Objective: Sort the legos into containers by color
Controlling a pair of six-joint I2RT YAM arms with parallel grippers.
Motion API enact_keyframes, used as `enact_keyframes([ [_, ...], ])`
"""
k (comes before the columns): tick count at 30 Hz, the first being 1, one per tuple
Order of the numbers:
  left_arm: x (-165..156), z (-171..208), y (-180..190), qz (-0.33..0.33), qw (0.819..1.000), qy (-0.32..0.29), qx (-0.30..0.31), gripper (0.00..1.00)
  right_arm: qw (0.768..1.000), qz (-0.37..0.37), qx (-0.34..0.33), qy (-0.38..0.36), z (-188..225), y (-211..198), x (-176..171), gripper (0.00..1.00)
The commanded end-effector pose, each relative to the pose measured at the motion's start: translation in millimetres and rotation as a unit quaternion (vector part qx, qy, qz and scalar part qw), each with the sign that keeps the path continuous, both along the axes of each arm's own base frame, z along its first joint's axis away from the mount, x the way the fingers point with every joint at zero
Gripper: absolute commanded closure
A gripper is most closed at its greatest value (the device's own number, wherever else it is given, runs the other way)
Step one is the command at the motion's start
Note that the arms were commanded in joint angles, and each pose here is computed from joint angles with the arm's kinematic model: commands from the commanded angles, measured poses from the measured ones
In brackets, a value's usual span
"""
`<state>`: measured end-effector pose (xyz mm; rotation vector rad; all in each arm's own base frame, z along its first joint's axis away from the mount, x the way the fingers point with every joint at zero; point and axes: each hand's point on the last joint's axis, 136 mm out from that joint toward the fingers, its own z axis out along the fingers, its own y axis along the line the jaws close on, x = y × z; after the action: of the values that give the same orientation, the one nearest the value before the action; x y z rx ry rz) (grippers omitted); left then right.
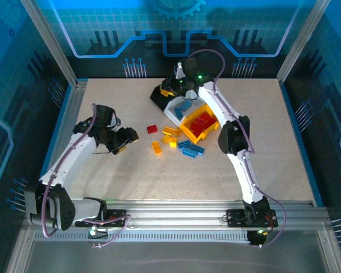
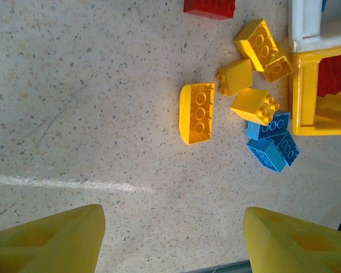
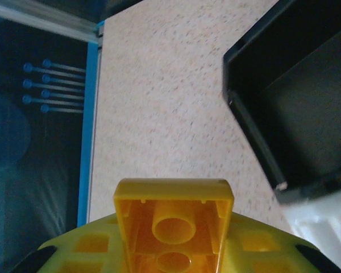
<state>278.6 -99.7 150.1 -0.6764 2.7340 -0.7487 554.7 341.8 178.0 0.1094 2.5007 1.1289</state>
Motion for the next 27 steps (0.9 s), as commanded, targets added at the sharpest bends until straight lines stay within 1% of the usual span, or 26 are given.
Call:
enact_keyframes([
  [1,-13.0,0.0,-4.7,-0.007,1.000,0.014,-0.015,0.34,0.998,-0.060,0.030,0.012,-9.5,-12.7,31.7,0.68],
  [5,-17.6,-3.6,-4.6,-0.011,1.000,0.023,-0.012,0.34,0.996,-0.086,0.040,0.002,-24.8,-15.1,51.1,0.66],
  [10,-22.2,-4.6,-2.9,-0.017,0.999,0.029,-0.005,0.34,0.993,-0.112,0.042,-0.005,-35.5,-19.9,64.9,0.59],
  [13,-23.2,-3.6,-2.0,-0.018,0.999,0.028,-0.002,0.34,0.991,-0.124,0.046,-0.002,-40.2,-22.5,69.7,0.49],
  [16,-23.5,-3.1,-1.6,-0.019,0.999,0.027,0.000,0.34,0.991,-0.124,0.047,-0.004,-38.9,-22.4,70.2,0.41],
  [19,-21.9,-1.1,-1.2,-0.021,1.000,0.022,0.002,0.33,0.992,-0.119,0.044,-0.009,-32.1,-22.0,67.6,0.39],
  [23,-17.8,1.6,-1.0,-0.028,0.999,0.013,0.009,0.33,0.994,-0.096,0.042,-0.027,-3.2,-21.1,57.3,0.37],
  [25,-15.6,0.9,-2.3,-0.032,0.999,0.010,0.014,0.33,0.996,-0.071,0.034,-0.037,12.9,-16.4,44.5,0.37],
  [27,-13.1,-1.1,-3.6,-0.034,0.999,0.009,0.019,0.33,0.998,-0.030,0.017,-0.051,33.7,-6.8,20.5,0.37],
])
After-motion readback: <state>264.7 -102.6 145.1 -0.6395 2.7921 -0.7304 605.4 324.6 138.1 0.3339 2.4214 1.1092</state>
